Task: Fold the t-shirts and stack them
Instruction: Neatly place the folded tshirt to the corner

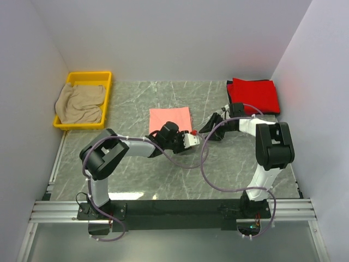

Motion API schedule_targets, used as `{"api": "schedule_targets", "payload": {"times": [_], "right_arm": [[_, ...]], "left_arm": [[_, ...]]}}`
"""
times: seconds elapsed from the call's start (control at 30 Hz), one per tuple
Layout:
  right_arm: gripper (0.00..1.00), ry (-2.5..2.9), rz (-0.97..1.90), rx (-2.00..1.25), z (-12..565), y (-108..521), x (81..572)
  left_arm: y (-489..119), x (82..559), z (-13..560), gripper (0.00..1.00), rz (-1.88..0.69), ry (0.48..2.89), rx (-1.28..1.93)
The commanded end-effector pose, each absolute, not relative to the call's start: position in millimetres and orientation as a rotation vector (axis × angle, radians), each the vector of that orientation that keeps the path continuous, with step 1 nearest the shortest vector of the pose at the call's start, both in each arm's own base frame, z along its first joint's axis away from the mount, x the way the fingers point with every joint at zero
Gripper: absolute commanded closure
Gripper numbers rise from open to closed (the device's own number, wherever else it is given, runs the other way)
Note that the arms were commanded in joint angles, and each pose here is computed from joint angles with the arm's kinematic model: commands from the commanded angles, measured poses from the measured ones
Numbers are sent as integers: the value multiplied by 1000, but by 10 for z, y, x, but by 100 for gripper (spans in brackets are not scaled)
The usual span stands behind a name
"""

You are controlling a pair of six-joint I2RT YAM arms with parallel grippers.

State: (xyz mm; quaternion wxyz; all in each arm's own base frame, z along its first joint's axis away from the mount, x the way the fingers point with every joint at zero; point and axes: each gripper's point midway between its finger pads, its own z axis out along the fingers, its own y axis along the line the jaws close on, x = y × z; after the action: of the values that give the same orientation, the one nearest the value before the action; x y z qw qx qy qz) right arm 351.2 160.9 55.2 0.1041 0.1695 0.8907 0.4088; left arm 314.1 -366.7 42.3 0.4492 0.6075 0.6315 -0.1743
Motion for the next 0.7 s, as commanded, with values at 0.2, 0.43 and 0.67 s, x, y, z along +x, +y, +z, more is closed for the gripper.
{"api": "schedule_targets", "payload": {"times": [0.2, 0.43, 0.67], "right_arm": [[34, 2588, 1315, 649, 450, 1663, 3527], [31, 2435, 1401, 816, 423, 1737, 3624], [30, 2258, 1462, 764, 614, 2019, 3849]], "left_arm": [[-3871, 3151, 635, 85, -603, 1519, 1488], [-3914, 3201, 944, 97, -729, 1550, 1400], [-3878, 3279, 989, 99, -744, 1567, 1381]]}}
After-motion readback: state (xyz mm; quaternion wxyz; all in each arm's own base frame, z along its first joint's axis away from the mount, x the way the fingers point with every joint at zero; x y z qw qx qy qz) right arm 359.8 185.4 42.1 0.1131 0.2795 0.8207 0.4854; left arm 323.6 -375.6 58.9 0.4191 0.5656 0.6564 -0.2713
